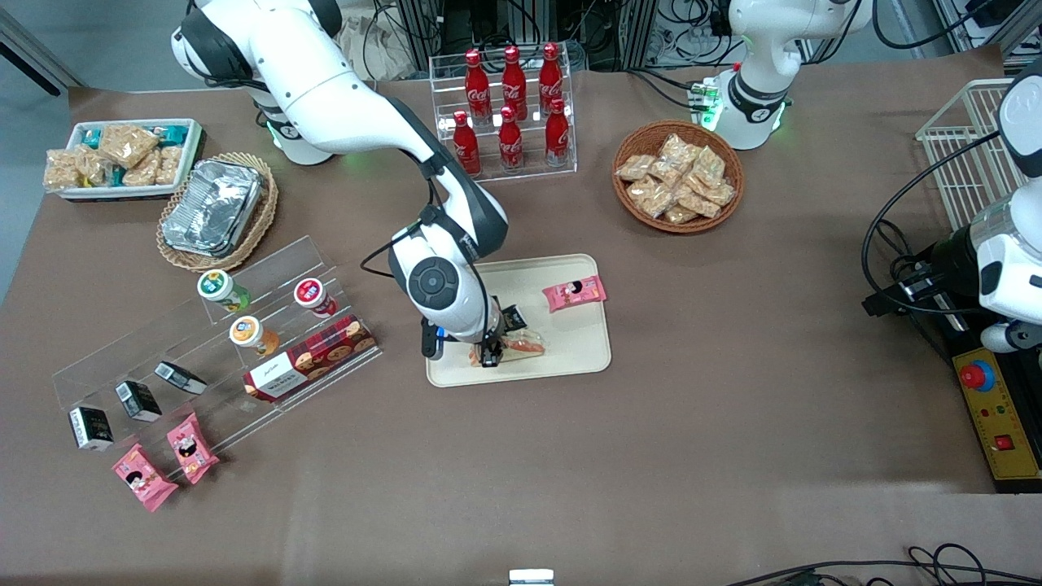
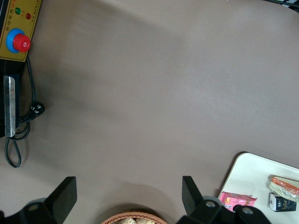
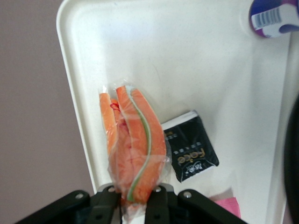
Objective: Place sandwich on tray
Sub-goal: 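Carry the sandwich over the white tray and lower it beside the black box, then open the right gripper to release the sandwich on the tray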
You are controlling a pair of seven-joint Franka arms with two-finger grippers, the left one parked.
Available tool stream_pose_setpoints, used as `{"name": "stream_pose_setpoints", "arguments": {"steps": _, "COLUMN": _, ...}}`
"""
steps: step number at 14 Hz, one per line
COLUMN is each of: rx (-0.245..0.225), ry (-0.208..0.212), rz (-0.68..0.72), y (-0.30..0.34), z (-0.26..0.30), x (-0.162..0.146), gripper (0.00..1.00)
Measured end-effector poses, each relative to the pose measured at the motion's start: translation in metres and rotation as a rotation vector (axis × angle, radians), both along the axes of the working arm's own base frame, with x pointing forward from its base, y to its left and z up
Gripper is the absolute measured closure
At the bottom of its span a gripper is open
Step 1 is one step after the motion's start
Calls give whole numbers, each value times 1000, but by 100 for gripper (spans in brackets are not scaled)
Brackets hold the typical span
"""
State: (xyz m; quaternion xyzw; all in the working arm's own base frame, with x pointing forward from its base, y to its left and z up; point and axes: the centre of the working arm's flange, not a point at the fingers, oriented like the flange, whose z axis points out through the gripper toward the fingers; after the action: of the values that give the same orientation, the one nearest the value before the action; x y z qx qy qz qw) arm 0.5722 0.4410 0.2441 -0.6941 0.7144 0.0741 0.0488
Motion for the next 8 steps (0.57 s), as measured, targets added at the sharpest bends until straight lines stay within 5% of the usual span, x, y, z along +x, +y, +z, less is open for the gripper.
{"name": "stream_pose_setpoints", "arguments": {"steps": 3, "rx": -14, "ry": -10, "rz": 15, "y": 5, "z": -12, "x": -3, "gripper": 78}}
{"name": "stream_pose_setpoints", "arguments": {"steps": 8, "rx": -21, "ry": -26, "rz": 24, "y": 6, "z": -8, "x": -1, "gripper": 29}}
